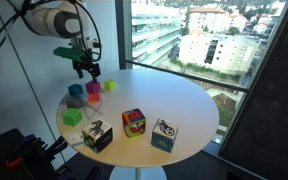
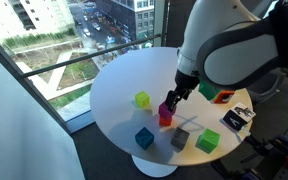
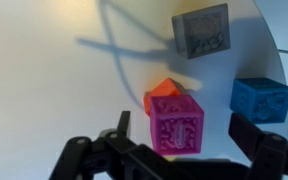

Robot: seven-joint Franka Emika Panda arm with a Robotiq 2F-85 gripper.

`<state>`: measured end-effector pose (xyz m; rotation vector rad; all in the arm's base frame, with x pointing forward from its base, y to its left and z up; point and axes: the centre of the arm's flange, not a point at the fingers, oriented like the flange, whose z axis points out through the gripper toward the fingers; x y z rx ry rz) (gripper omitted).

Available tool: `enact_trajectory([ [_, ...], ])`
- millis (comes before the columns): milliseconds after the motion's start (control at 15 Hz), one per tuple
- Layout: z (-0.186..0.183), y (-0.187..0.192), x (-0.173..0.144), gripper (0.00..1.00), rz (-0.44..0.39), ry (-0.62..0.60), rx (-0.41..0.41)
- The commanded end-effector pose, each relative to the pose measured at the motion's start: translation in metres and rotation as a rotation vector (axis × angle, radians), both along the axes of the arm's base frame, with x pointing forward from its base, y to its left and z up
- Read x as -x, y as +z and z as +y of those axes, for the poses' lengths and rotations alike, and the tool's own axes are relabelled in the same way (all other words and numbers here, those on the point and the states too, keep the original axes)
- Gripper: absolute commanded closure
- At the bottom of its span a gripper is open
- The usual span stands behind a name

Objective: Put the pink block on the table then place the grey block on top of the pink block and orange block

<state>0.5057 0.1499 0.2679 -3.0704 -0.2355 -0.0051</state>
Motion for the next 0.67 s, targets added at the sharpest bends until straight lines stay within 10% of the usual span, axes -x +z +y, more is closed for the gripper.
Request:
enact_trajectory([
  [0,0.0074,-0.0001,-0.0136,0.0,0.003,-0.009,0.019],
  [600,0.0168,-0.0049,-0.0232,0.0,-0.008,-0.004,0.06],
])
